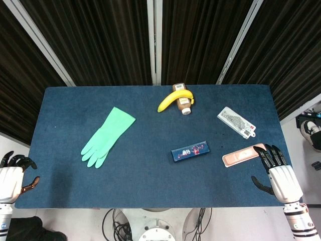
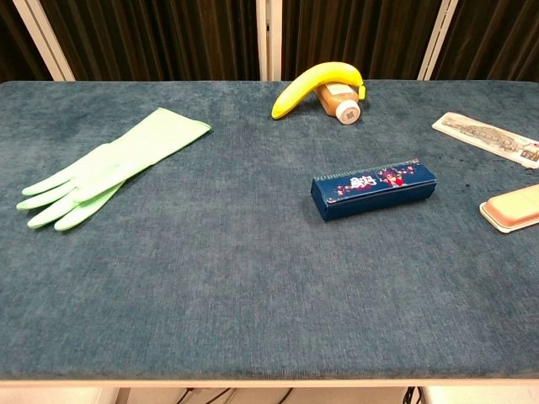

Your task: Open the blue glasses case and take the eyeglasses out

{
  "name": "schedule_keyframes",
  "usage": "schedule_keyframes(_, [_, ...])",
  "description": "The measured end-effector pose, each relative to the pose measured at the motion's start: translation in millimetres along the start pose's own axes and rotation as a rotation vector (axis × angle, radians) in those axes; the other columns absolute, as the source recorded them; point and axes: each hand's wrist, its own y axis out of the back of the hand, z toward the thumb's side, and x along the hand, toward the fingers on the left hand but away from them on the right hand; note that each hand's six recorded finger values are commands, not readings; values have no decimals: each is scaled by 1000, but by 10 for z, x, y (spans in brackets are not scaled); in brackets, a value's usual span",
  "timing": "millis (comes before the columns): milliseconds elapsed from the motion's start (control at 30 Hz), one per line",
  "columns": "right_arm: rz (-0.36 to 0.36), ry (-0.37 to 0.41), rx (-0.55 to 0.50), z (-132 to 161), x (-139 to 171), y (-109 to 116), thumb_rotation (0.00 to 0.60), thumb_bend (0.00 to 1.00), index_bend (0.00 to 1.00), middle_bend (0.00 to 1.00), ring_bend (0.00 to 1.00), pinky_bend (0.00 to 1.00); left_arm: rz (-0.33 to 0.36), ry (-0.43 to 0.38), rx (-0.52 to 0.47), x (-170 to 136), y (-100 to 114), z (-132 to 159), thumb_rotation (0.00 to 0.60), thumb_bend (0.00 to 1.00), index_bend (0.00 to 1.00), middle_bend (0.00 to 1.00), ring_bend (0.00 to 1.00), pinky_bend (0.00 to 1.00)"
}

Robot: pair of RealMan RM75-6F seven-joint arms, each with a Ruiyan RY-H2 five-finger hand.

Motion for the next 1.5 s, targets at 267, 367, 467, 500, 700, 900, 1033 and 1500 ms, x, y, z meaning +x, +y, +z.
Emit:
schedule_keyframes(267, [42, 50, 11, 146, -155, -94, 600, 207, 0, 147, 0, 0, -2, -2, -6, -3, 2, -1, 600, 240, 502, 378, 228, 119])
schedule_keyframes(367, [81, 90, 22, 255, -304, -185, 600, 207, 2, 156, 0, 0, -3, -2, -7, 1, 1, -1, 600, 239, 502, 377, 228, 119])
schedule_keyframes(467, [134, 137, 39, 393, -515, -321, 600, 207, 12, 162, 0, 0, -1, -2, -8, -3, 4, -1, 600, 240, 503, 377, 228, 119])
schedule_keyframes(500, [153, 152, 45, 437, -586, -373, 600, 208, 18, 164, 0, 0, -1, -1, -8, -4, 5, -2, 600, 240, 503, 377, 228, 119])
schedule_keyframes(700, [293, 236, 85, 775, -1125, -787, 600, 248, 83, 185, 0, 0, 0, 2, -10, 0, 3, -8, 600, 240, 503, 377, 228, 118])
schedule_keyframes(900, [357, 269, 106, 1078, -1577, -1140, 600, 298, 111, 210, 0, 0, -1, 1, -18, 4, 5, -11, 600, 240, 503, 378, 228, 117])
schedule_keyframes(1033, [368, 278, 112, 1190, -1701, -1223, 600, 331, 124, 227, 0, 0, -1, 0, -21, 4, 6, -11, 600, 239, 502, 378, 228, 117])
schedule_keyframes(1500, [406, 261, 113, 1185, -1733, -1355, 600, 349, 147, 244, 0, 0, -1, -2, -23, 3, 7, -11, 600, 239, 502, 377, 228, 117])
